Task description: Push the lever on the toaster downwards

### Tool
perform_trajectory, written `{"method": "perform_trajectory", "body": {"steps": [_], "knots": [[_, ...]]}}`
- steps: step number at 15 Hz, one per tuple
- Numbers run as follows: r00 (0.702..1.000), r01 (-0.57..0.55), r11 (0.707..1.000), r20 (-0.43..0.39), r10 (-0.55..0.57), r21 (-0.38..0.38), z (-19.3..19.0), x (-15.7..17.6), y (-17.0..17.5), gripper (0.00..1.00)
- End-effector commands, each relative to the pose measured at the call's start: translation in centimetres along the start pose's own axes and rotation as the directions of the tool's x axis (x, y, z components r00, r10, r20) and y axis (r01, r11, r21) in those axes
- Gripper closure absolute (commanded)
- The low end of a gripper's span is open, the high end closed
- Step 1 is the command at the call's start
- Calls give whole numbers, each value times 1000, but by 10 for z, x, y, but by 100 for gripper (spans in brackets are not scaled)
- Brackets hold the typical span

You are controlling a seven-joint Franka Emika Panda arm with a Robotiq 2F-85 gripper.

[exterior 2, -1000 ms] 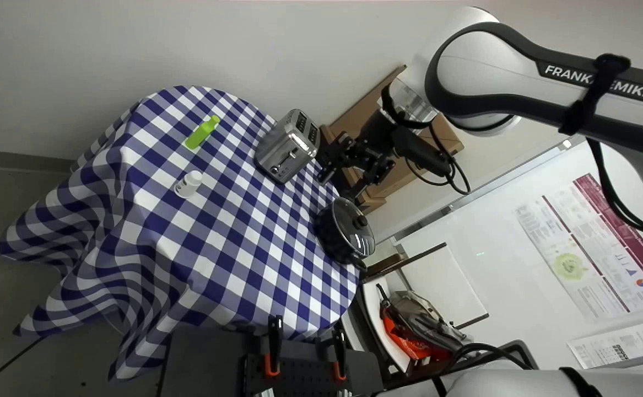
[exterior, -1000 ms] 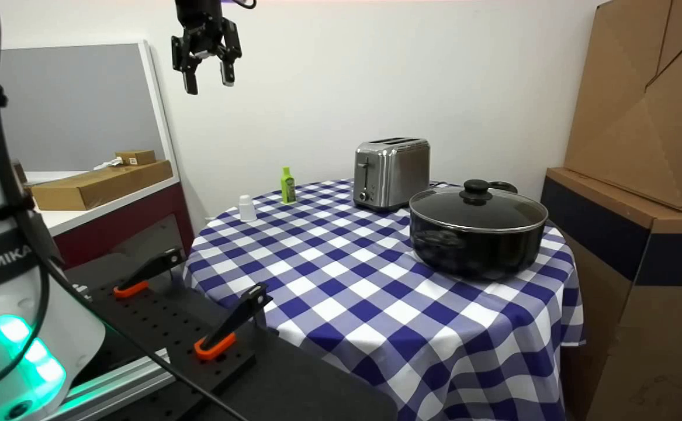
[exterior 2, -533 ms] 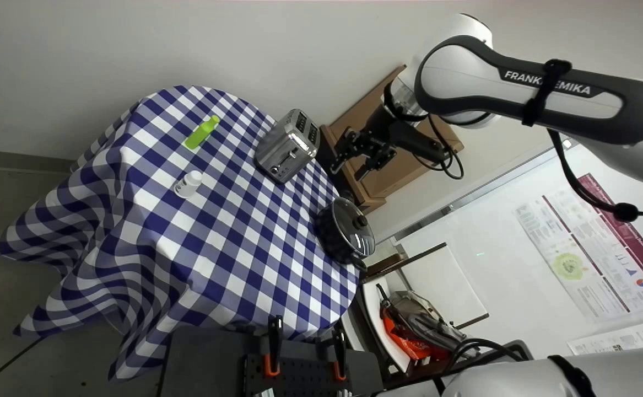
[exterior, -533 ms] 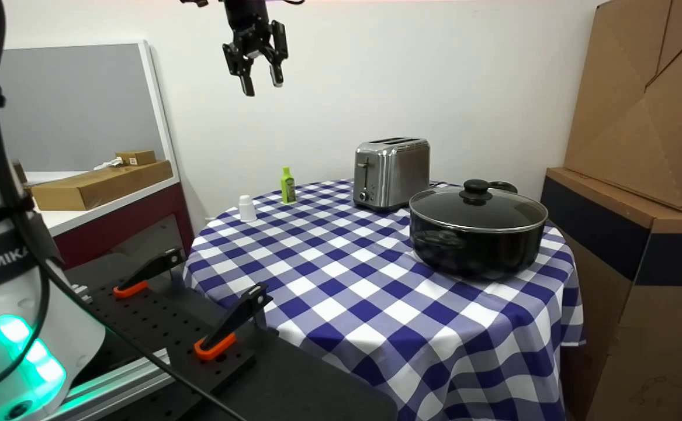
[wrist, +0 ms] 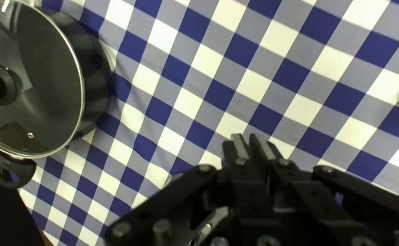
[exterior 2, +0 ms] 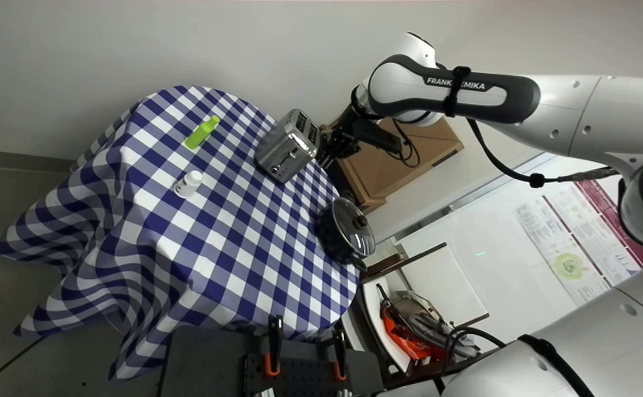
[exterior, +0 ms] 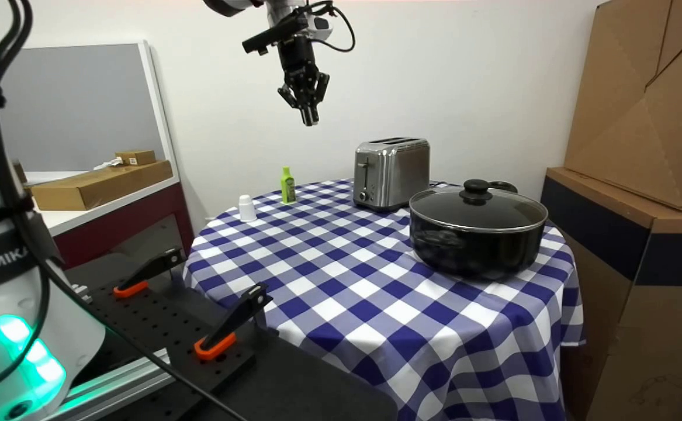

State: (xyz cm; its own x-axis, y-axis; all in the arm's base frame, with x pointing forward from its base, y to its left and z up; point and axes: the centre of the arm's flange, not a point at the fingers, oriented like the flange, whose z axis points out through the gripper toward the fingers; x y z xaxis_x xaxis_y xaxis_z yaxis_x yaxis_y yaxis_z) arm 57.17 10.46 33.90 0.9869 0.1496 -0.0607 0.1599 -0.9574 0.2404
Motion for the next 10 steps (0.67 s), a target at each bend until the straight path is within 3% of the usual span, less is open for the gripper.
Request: {"method": "perform_trajectory", "body": {"steps": [1,5,10], "knots": [[998,14,999,-62,-16,-40,13,63,7,100],[989,22,995,-143,-35,-95,39,106,9,100],[980,53,992,-186,-74,-117,78,135,-1,100]]}}
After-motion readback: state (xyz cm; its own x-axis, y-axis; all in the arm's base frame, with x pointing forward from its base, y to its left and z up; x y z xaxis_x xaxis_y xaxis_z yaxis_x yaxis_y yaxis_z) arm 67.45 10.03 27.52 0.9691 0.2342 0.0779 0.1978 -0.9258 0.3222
